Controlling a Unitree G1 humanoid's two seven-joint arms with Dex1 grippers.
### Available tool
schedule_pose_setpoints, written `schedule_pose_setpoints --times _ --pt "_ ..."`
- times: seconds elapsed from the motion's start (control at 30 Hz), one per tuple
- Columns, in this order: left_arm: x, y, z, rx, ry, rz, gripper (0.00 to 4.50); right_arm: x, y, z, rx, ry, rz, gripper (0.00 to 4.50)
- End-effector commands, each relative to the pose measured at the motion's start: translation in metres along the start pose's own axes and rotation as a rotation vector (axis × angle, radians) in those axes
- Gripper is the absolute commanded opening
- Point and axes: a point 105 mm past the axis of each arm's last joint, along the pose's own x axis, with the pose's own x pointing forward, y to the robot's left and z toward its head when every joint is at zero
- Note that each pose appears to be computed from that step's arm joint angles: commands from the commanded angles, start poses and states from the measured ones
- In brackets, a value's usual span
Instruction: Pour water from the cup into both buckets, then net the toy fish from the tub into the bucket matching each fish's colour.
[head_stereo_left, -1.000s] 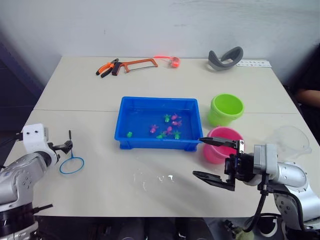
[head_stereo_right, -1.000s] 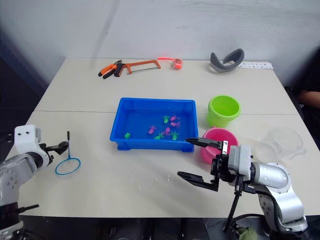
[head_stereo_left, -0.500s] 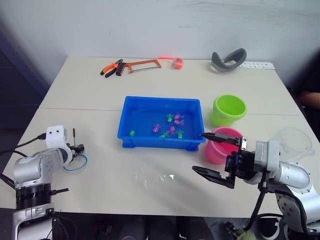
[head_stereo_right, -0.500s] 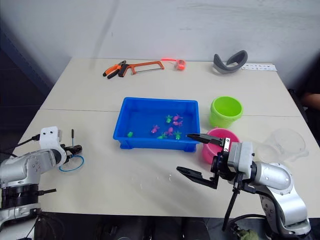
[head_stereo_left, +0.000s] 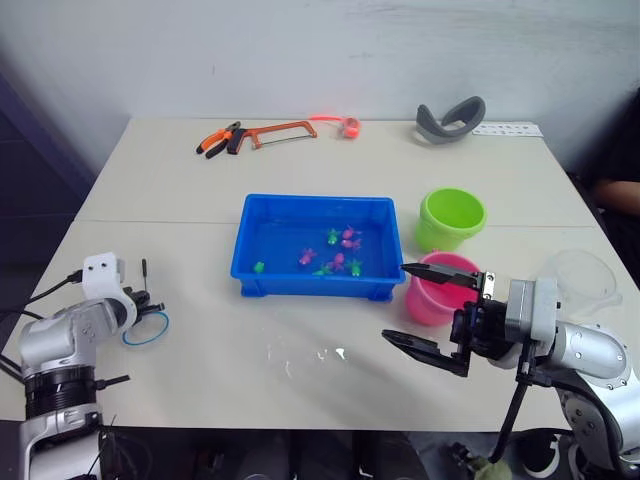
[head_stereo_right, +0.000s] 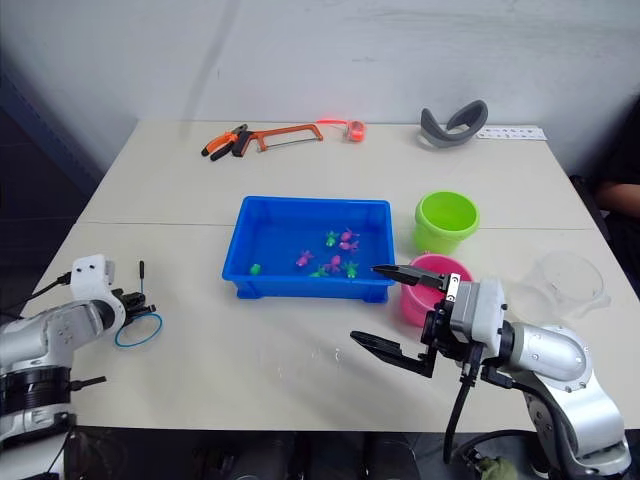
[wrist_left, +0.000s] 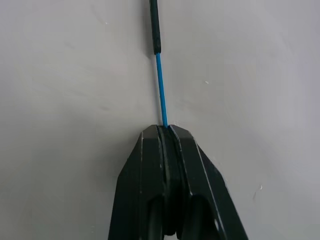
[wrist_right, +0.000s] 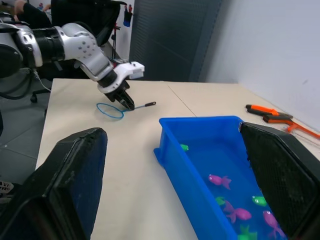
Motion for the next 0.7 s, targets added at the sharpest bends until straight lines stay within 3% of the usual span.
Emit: schedule_pose_setpoints --times 0.03,0.13,0.2,0.27,0.33,0.37,0.43,0.47,0.6,0.7 --pt "-0.039 -0.015 0.058 0.136 -0.274 -0.254 0.05 0.001 0.001 0.020 -0.019 -0.033 0.002 4.50" --pt "-0.072 -0.033 0.078 0.294 -0.398 -0.466 0.05 0.007 0.009 0.031 -0.006 -0.036 0.078 4.50" --pt "-0.093 -0.061 0.078 0.527 -0.419 -0.667 0.05 0.012 0.006 0.032 0.028 0.011 0.082 4.50" --pt "-0.105 -0.085 0.062 0.771 -0.372 -0.854 0.05 0.016 -0.001 0.029 0.079 0.072 0.060 4.50" --pt "-0.118 -0.113 0.045 0.966 -0.253 -1.082 0.05 0.021 -0.006 0.029 0.142 0.119 0.062 4.50" --pt "-0.124 -0.124 0.041 1.024 -0.210 -1.169 0.05 0.023 -0.007 0.028 0.164 0.142 0.065 4.50" --pt "-0.133 -0.154 0.040 1.102 -0.171 -1.326 0.05 0.024 -0.007 0.010 0.245 0.314 0.045 4.50" --pt "-0.135 -0.163 0.040 1.132 -0.153 -1.372 0.05 0.023 -0.006 0.002 0.281 0.386 0.040 4.50" --pt "-0.129 -0.200 0.034 1.298 -0.141 -1.452 0.05 0.039 -0.002 0.011 0.325 0.335 0.088 4.50" --pt "-0.123 -0.228 0.035 1.316 -0.163 -1.473 0.05 0.048 -0.002 0.011 0.339 0.343 0.107 4.50"
